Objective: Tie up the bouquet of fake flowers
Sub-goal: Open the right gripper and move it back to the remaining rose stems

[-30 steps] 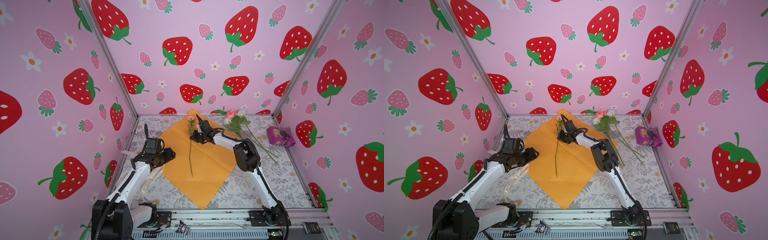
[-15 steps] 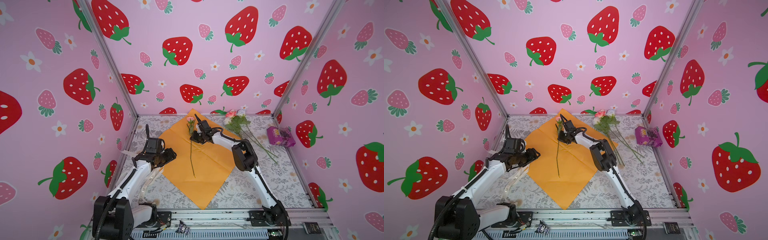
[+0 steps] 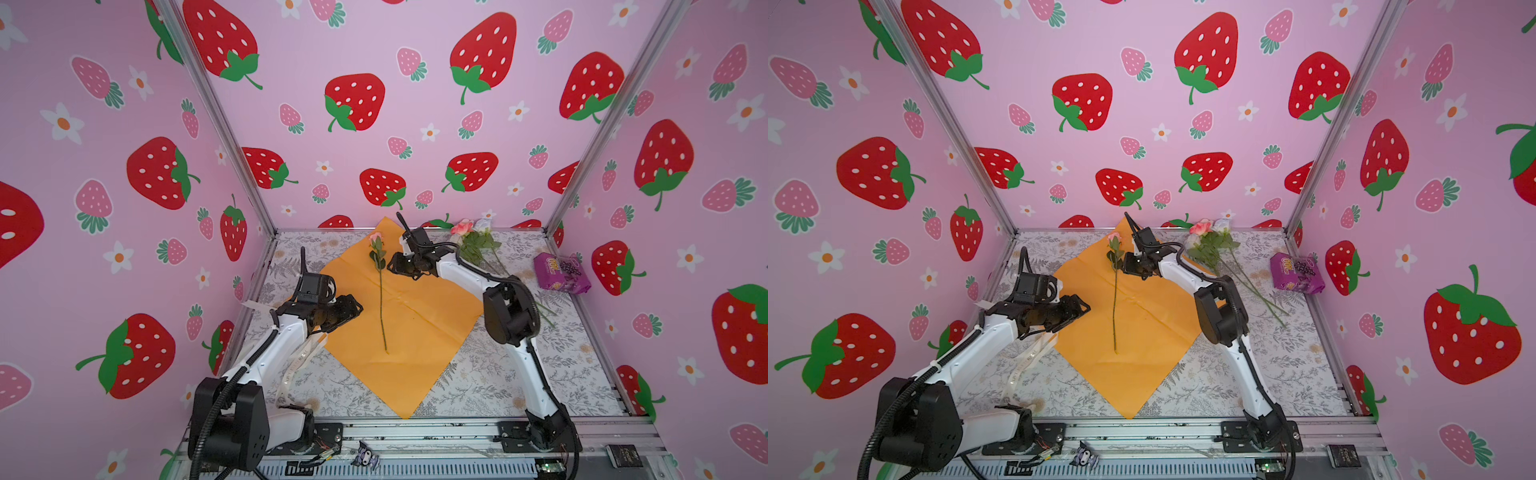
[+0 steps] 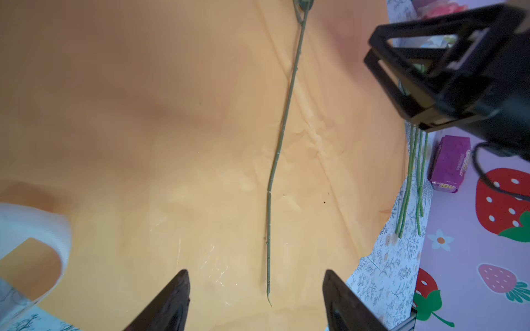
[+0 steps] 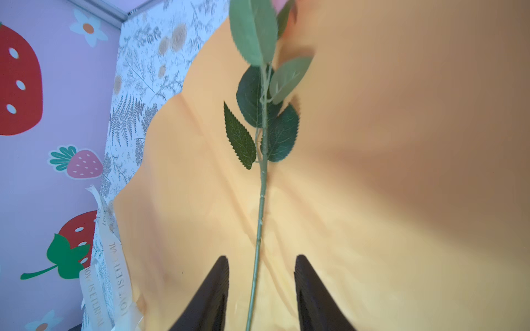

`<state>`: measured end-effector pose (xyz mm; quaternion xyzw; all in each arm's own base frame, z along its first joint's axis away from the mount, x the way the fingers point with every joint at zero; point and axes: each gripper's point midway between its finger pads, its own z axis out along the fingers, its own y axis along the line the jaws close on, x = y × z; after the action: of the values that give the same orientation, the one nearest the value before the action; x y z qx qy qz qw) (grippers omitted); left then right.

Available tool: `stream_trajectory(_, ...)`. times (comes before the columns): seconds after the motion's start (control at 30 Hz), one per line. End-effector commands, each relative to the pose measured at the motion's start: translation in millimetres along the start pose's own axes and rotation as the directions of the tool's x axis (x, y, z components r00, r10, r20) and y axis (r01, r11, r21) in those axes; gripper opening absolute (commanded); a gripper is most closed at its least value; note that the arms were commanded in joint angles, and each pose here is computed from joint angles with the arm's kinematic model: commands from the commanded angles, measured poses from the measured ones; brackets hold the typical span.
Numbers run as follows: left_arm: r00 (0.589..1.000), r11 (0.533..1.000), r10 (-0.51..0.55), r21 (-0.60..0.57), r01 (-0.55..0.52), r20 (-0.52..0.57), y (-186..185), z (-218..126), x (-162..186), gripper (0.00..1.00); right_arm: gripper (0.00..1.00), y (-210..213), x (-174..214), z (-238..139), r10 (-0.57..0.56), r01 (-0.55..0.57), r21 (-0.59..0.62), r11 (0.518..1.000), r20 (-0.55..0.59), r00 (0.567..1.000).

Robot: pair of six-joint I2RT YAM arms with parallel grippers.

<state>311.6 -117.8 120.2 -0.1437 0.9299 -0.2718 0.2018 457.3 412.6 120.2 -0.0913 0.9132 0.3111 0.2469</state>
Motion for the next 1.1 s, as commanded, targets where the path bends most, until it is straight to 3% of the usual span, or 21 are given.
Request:
stream_trajectory(0.0, 0.996, 0.993, 0.090, 0.073, -0.090, 0.006, -38.6, 0.7, -9.4, 0.76, 0.41, -57.3, -34.0, -63.6, -0.080, 0.061, 0.148, 0.987, 0.125, 0.989)
stream_trajectory(0.17, 0.983, 0.980, 0.177, 0.103, -0.172, -0.042, -77.9, 24.2, 0.7, 0.79, 0.39, -170.8, -30.3, -127.3, -0.084, 0.024, 0.293, 0.956, 0.193, 0.978)
stream_trajectory(0.4, 0.943, 0.945, 0.308, 0.151, -0.289, -0.125, -141.6, 63.7, 24.1, 0.83, 0.36, -267.7, 7.4, -146.7, -0.107, 0.090, 0.429, 0.899, 0.016, 0.994)
stream_trajectory(0.57, 0.922, 0.932, 0.346, 0.172, -0.318, -0.172, -165.0, 80.9, 43.0, 0.83, 0.35, -286.3, 15.0, -135.2, -0.113, 0.120, 0.420, 0.900, -0.041, 0.993)
stream_trajectory(1.07, 0.920, 0.941, 0.334, 0.136, -0.311, -0.208, -152.9, 86.5, 53.3, 0.82, 0.20, -296.3, 14.8, -116.7, -0.146, 0.176, 0.397, 0.901, -0.105, 0.984)
